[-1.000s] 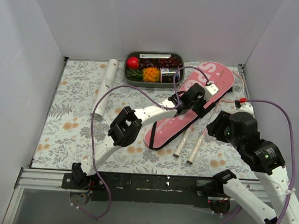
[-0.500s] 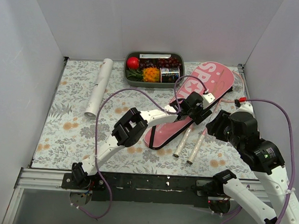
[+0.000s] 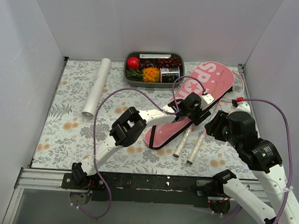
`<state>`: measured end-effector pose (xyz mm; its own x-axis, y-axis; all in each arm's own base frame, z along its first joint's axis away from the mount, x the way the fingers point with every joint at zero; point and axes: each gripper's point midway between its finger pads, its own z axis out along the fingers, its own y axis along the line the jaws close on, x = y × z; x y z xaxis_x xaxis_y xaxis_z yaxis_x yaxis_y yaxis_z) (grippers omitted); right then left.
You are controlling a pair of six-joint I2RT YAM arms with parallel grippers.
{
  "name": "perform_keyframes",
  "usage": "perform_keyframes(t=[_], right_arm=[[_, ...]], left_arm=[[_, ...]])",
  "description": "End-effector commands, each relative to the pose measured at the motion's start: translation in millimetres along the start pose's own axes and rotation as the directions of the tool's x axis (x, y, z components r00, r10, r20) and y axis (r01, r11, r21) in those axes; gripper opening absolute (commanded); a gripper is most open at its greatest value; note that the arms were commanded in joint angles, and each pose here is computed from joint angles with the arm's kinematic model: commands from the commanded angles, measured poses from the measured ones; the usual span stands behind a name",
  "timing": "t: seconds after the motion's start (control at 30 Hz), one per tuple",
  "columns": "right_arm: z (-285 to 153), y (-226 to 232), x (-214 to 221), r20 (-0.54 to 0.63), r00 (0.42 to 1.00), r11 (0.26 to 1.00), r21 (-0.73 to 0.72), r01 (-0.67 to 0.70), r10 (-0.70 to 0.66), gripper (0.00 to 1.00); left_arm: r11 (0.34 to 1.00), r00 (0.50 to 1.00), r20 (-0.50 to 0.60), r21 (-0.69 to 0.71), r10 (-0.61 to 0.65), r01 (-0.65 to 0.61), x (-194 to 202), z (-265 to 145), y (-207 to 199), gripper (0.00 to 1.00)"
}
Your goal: Pack up the badminton gear
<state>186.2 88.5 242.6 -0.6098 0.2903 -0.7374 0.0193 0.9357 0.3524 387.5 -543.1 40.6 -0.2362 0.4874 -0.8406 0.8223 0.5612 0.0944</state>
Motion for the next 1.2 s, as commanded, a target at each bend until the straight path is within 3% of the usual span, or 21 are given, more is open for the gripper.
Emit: perform_keyframes(t=[0.0, 0.1, 0.3, 0.33, 0.53, 0.57, 0.9, 1.17], right_arm=[[1.4, 6.7, -5.8, 0.026, 1.000, 0.999, -0.033, -0.003, 0.003, 0.52], [0.5, 7.2, -4.8, 0.024, 1.000, 0.999, -0.039, -0.004, 0.005, 0.47], [-1.7, 5.4, -3.1, 0.024, 1.000, 0.999, -0.039, -0.003, 0.004, 0.41], [-2.8, 5.0, -2.8, 0.025, 1.000, 0.999, -0.040, -0.005, 0.006, 0.40], [-6.0, 3.3, -1.5, 0.026, 1.000, 0.999, -0.041, -0.006, 0.007, 0.38], [-6.3, 3.3, -1.6, 0.026, 1.000, 0.999, -0.041, -0.008, 0.009, 0.38], [-11.2, 4.8, -3.9, 0.037, 0.999, 0.998, -0.054, -0.015, 0.017, 0.35], [-17.7, 3.8, -7.1, 0.060, 0.998, 0.998, -0.062, -0.024, 0.028, 0.34]], left_arm=[[0.999, 0.995, 0.099, 0.032, 0.003, -0.006, -60.6, -41.5, -1.1, 0.96], [1.000, 0.996, 0.085, 0.028, 0.004, -0.006, -54.2, -40.4, 1.0, 0.87], [0.999, 0.999, 0.052, 0.031, -0.016, 0.014, -35.8, -31.7, -2.6, 0.52], [0.999, 0.998, 0.052, 0.030, -0.020, 0.018, -35.2, -31.1, -1.8, 0.41], [1.000, 0.999, 0.045, 0.020, -0.022, 0.022, -27.2, -27.1, -0.9, 0.15], [1.000, 0.999, 0.046, 0.018, -0.023, 0.022, -27.7, -27.1, -1.4, 0.00], [1.000, 0.993, 0.111, 0.000, -0.030, 0.030, -64.8, -53.0, 6.2, 0.00], [0.994, 0.976, 0.212, -0.086, -0.053, 0.073, -136.9, -118.2, 31.2, 0.00]])
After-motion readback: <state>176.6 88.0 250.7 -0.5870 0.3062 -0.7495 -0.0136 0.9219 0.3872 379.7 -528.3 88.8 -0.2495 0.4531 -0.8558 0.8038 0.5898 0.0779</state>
